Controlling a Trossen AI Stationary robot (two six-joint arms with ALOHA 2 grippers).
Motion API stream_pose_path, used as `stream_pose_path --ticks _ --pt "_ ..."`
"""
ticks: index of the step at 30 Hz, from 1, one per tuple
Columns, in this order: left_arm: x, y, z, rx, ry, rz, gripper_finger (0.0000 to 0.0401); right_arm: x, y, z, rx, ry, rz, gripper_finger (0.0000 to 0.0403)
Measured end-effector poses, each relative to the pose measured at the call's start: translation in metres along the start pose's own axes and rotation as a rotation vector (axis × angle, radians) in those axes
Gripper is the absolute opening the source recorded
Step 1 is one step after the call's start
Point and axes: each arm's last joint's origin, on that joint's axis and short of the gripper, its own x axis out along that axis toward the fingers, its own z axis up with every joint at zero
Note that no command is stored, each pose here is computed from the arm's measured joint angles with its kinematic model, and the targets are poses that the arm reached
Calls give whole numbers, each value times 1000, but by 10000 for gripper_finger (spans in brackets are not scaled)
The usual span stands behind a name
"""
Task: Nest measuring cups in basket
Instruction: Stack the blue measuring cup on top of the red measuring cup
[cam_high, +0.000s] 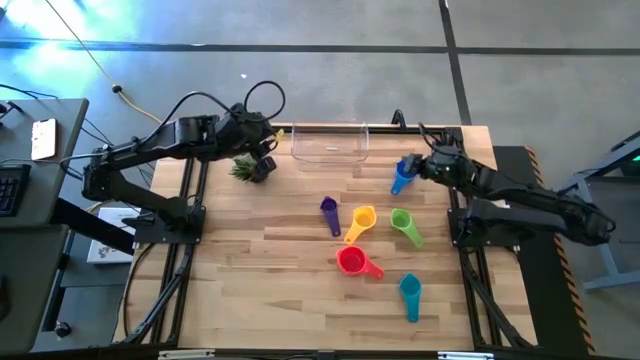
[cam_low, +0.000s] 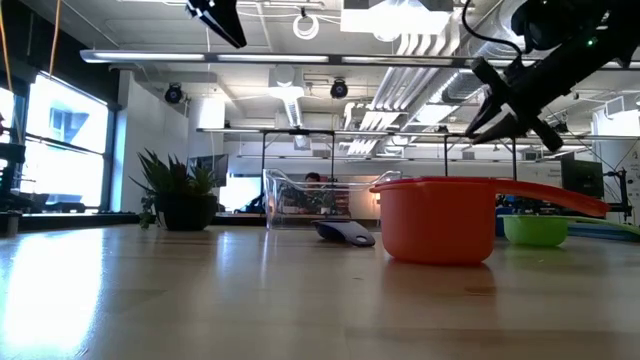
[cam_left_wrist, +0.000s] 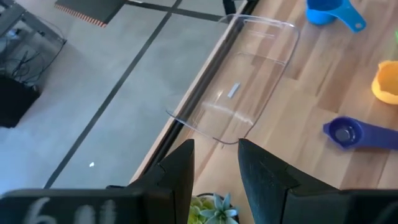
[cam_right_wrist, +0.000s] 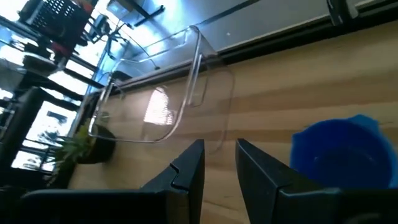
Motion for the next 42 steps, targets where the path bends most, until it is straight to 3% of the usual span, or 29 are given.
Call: stream_pose_path --ticks 6,11,14,23,28,42 --pt "4 9 0 -53 9 30 113 1 -7 10 -118 11 -55 83" --pt "8 17 0 -89 12 54 113 -1 9 27 -287 49 -125 83" --pt "9 21 0 -123 15 68 113 2 19 37 -315 74 -181 83" --pt "12 27 -1 -167 22 87 113 19 25 50 -239 343 -434 83" --pt "12 27 -1 -185 23 88 113 37 19 47 -205 461 -497 83" --pt "12 27 -1 -176 24 87 113 70 1 38 -207 482 -719 83"
